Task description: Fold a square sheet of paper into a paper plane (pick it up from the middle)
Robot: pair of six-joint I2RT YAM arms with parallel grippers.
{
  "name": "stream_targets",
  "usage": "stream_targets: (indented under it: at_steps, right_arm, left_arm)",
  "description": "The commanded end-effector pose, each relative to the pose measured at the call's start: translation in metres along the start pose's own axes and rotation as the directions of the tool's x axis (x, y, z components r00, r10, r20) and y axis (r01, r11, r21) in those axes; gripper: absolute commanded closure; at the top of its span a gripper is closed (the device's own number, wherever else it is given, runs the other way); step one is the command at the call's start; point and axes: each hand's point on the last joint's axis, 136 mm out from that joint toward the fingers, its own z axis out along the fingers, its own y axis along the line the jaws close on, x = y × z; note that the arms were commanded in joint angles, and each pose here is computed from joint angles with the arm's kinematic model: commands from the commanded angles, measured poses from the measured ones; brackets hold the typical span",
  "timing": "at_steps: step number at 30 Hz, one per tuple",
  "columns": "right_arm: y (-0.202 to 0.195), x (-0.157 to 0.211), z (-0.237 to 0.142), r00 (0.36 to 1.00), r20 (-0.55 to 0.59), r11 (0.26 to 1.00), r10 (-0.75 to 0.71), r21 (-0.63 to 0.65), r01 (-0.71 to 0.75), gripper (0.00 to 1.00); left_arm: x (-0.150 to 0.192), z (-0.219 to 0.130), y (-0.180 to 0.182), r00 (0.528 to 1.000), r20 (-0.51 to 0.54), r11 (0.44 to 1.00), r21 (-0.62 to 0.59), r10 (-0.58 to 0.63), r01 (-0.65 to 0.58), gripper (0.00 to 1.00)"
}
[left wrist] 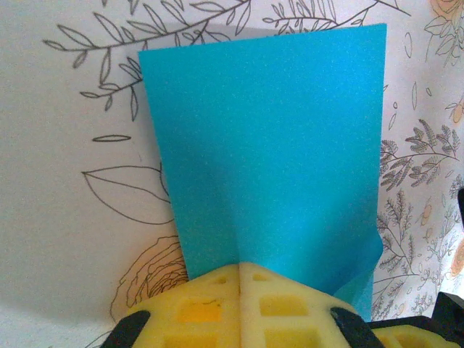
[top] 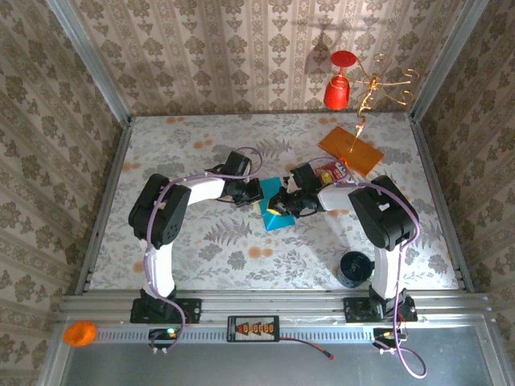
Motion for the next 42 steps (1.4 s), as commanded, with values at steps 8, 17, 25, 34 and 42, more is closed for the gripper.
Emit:
stream_targets:
  at_steps: [8, 17, 25, 34, 42]
  right_arm:
    - [-0.0199, 0.0022, 0.0063, 1.0, 0.008, 0.998, 0.025, 0.053, -0.026, 0.95]
    - [-0.0233, 0.0031, 0.0084, 0.999, 0.004, 0.998, 0.035, 0.06, -0.035, 0.95]
    - [-0.0198, 0.0018, 0.0093, 0.999, 0.004, 0.999, 0.037, 0.039, -0.037, 0.95]
    - [-0.0192, 0.0024, 0.0103, 0.999, -0.002, 0.999, 0.043, 0.025, -0.043, 0.95]
    - [-0.0174, 0.0025, 0.0116, 0.999, -0.006, 0.999, 0.043, 0.011, -0.043, 0.95]
  left_arm:
    - [0.0157, 0.0122, 0.0166, 0.998, -0.058, 0.999, -0.046, -0.006, 0.003, 0.93]
    - [0.0166, 0.0122, 0.0166, 0.998, -0.058, 0.999, -0.046, -0.005, 0.002, 0.93]
    - [0.0168, 0.0119, 0.0166, 0.998, -0.059, 0.999, -0.046, -0.006, 0.003, 0.93]
    - [0.0178, 0.0123, 0.0168, 0.998, -0.061, 0.999, -0.046, -0.004, 0.001, 0.93]
    - [0.0188, 0.0126, 0.0171, 0.998, -0.064, 0.999, -0.046, -0.003, 0.0, 0.93]
